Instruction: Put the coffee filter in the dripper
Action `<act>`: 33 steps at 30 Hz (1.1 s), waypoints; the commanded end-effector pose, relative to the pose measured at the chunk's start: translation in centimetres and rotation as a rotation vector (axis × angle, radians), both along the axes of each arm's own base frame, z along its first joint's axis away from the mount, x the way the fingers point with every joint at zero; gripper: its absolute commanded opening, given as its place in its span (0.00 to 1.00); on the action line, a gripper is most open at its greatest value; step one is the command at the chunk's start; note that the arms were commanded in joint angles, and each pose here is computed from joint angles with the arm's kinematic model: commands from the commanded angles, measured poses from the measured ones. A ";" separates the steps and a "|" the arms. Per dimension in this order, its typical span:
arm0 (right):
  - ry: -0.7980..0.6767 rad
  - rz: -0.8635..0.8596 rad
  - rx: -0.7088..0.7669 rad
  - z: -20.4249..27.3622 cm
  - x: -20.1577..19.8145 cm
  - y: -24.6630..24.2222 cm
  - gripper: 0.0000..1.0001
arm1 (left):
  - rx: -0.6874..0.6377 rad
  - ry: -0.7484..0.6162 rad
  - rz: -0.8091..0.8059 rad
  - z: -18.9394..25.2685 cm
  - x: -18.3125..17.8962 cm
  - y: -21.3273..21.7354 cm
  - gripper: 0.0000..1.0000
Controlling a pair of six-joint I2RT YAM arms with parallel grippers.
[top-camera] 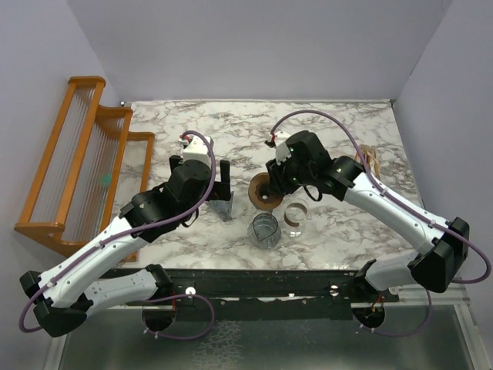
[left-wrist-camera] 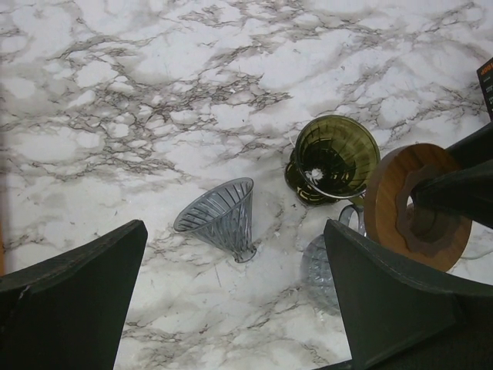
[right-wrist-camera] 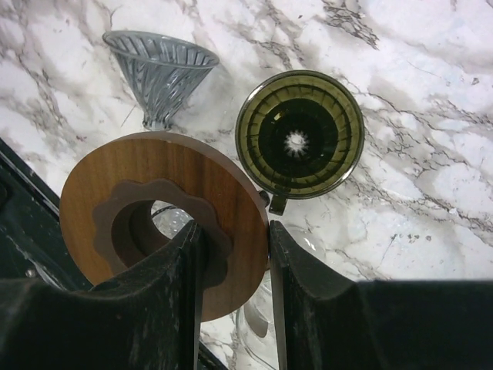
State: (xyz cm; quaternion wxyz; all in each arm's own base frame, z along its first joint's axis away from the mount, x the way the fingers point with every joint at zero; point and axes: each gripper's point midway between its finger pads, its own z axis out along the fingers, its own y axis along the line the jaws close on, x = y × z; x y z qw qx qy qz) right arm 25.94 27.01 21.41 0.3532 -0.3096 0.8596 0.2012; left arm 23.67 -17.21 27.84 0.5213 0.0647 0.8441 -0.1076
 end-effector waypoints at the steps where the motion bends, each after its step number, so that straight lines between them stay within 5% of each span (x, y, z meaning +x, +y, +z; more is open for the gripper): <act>1: -0.067 0.124 -0.070 -0.2 -1.1 0.5 0.00 | 0.012 -0.016 0.033 0.3 -0.3 1.2 0.99; 11: -0.041 0.264 -0.244 -4.6 -3.3 0.9 0.01 | 0.011 -0.005 0.034 -0.3 -0.4 1.2 0.99; 33: 0.027 0.347 -0.367 -8.5 -5.3 0.4 0.01 | 0.033 0.013 0.031 -1.1 -0.3 1.0 0.99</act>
